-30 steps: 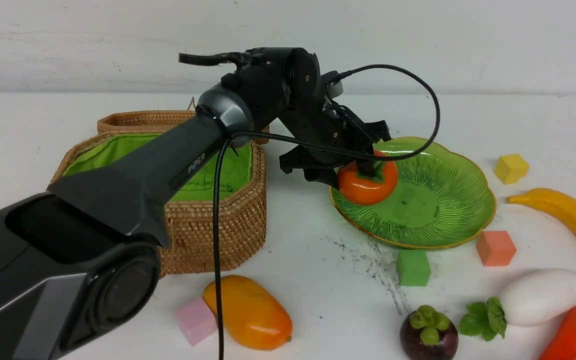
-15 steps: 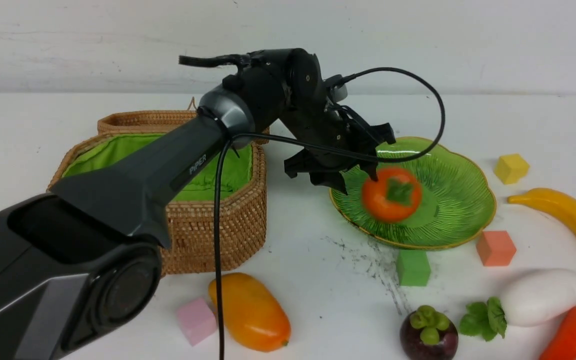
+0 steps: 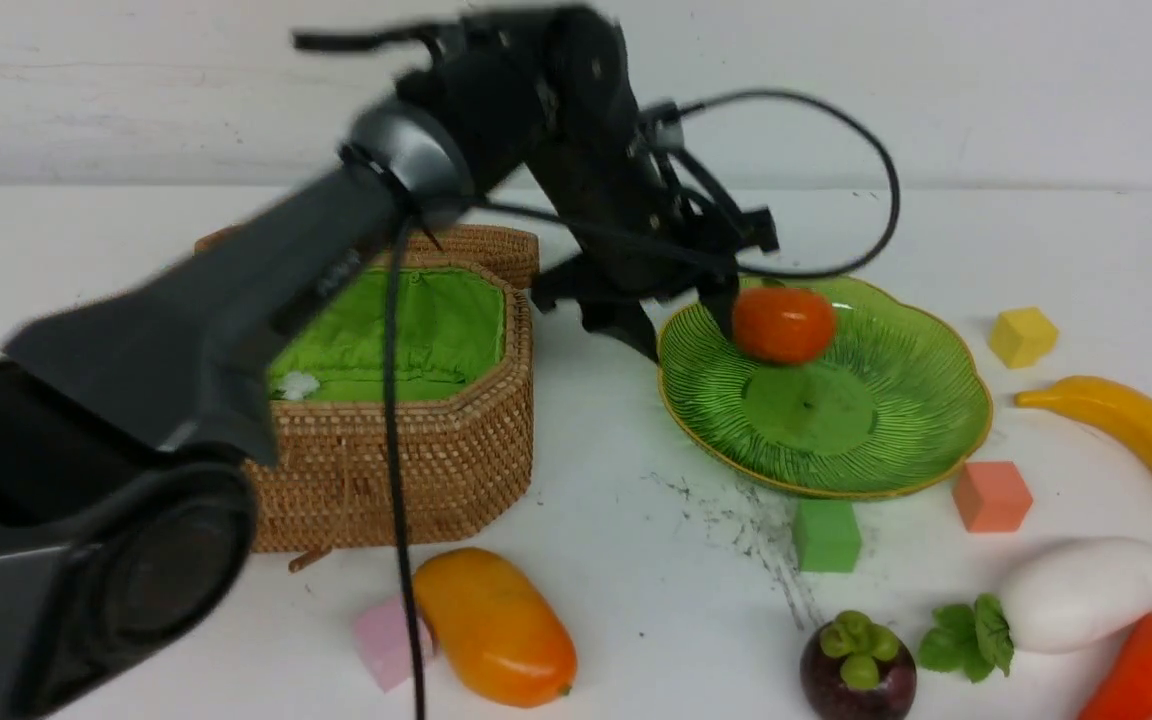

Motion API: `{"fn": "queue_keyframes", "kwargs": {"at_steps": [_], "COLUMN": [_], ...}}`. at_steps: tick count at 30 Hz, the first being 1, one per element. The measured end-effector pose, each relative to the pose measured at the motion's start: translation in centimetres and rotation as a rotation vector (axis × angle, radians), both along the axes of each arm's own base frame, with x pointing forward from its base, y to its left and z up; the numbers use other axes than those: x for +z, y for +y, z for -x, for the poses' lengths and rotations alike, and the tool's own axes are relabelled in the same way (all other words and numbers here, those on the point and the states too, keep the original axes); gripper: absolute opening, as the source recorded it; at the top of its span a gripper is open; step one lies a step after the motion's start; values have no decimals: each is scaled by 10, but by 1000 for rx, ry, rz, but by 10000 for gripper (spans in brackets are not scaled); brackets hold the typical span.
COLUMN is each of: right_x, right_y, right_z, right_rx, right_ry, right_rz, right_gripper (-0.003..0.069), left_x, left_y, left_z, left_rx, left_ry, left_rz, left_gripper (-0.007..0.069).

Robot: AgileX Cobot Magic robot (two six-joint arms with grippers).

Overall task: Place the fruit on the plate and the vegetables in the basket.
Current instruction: Grab a tomato with your left arm and place it on the plate on the right.

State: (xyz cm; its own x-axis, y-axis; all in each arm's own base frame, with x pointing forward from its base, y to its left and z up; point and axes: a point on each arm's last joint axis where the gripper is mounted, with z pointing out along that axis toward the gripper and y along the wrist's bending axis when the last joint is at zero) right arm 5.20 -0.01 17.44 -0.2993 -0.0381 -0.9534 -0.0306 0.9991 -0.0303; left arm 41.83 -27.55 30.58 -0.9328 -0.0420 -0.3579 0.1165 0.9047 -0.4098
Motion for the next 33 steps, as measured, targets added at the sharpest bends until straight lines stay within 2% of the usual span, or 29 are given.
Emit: {"fn": "queue_keyframes", "kwargs": {"at_steps": [1,2,8,12,16,19,21,22,23,28,33], "right_x": [0,0,0,0,0,0,0,0,0,0,0], "right_y": [0,0,0,0,0,0,0,0,0,0,0], "right_z": [0,0,0,0,0,0,0,0,0,0,0], "right_rx": [0,0,0,0,0,0,0,0,0,0,0], "right_ry": [0,0,0,0,0,0,0,0,0,0,0], "right_rz": [0,0,0,0,0,0,0,0,0,0,0], "right_gripper": [242,242,242,242,242,242,242,242,242,242,242], "left_x": [10,39,104,118,95,39,6,3,-21,-67,-84], "left_y": [4,15,50,81,103,114,113,113,111,102,96], "left_z": [3,13,60,107,140,163,168,168,171,165,150], "left_rx": [2,9,13,11,45,116,151,156,184,274,341], "left_ry": [-22,-89,-196,-185,-73,102,171,169,218,258,232], "left_rz": [-10,-29,-47,-93,-141,-166,-145,-135,-110,-21,22], "left_gripper": [446,446,446,446,446,446,446,446,446,447,449]}}
